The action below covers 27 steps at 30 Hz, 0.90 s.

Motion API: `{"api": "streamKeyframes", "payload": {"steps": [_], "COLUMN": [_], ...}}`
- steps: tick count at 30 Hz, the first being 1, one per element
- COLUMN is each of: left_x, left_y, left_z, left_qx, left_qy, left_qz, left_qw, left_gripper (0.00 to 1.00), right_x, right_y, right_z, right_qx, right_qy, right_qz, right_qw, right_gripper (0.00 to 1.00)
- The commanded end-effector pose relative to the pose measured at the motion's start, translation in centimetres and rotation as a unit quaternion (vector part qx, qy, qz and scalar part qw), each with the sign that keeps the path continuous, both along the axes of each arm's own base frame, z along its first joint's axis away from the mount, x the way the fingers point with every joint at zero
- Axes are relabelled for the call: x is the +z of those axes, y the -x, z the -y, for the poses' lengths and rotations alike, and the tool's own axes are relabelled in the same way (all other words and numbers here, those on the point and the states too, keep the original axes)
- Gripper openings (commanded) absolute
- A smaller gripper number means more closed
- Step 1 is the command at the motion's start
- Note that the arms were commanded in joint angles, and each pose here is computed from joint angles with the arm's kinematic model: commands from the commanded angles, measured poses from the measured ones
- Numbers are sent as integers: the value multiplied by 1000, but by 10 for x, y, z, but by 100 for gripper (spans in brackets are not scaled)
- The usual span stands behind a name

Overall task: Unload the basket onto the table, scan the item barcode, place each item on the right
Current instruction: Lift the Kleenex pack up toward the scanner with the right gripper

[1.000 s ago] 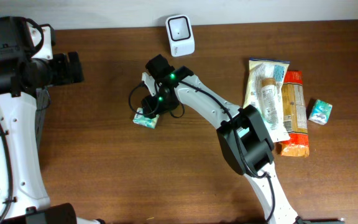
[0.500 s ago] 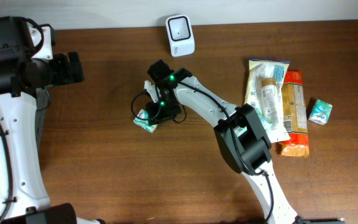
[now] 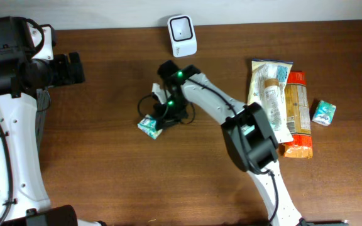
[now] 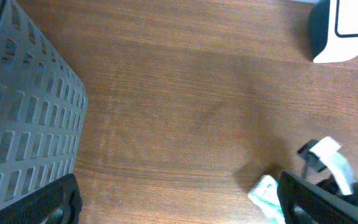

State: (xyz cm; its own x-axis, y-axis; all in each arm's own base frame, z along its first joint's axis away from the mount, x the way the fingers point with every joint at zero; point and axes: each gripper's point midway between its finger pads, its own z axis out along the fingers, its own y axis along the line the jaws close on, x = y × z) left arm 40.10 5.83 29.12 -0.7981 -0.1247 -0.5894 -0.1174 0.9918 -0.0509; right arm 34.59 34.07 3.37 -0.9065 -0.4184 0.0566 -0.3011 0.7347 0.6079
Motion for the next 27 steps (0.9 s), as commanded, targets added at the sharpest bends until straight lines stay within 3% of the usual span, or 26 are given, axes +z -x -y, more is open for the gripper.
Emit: {"api": "streamKeyframes", "payload": {"steps": [1, 4, 7, 10, 17, 27], "left_x": [4, 4, 4, 4, 4, 4], "left_y": [1, 1, 1, 1, 1, 1], "left_z": [-1, -1, -1, -1, -1, -1], "left_qx": [2, 2, 2, 2, 2, 2], "left_qy": [3, 3, 3, 3, 3, 3], "left_qz": [6, 6, 6, 6, 6, 6], "left_qw": [1000, 1000, 1000, 1000, 1000, 1000], "left_gripper": [99, 99, 99, 99, 99, 99], "right_x": [117, 171, 222, 241, 242, 242], "right_y": [-19, -18, -25, -33, -48, -50], "right_z": [8, 24, 41, 57, 97, 101], "right_qx": [-24, -43, -49, -61, -132, -130], "right_qy": [-149, -243, -380, -429, -420, -424], "right_qz": [24, -10, -57, -70, -110, -96], "right_qw": [988, 969, 922, 899, 891, 891], "right_gripper": [4, 4, 4, 4, 4, 4]}}
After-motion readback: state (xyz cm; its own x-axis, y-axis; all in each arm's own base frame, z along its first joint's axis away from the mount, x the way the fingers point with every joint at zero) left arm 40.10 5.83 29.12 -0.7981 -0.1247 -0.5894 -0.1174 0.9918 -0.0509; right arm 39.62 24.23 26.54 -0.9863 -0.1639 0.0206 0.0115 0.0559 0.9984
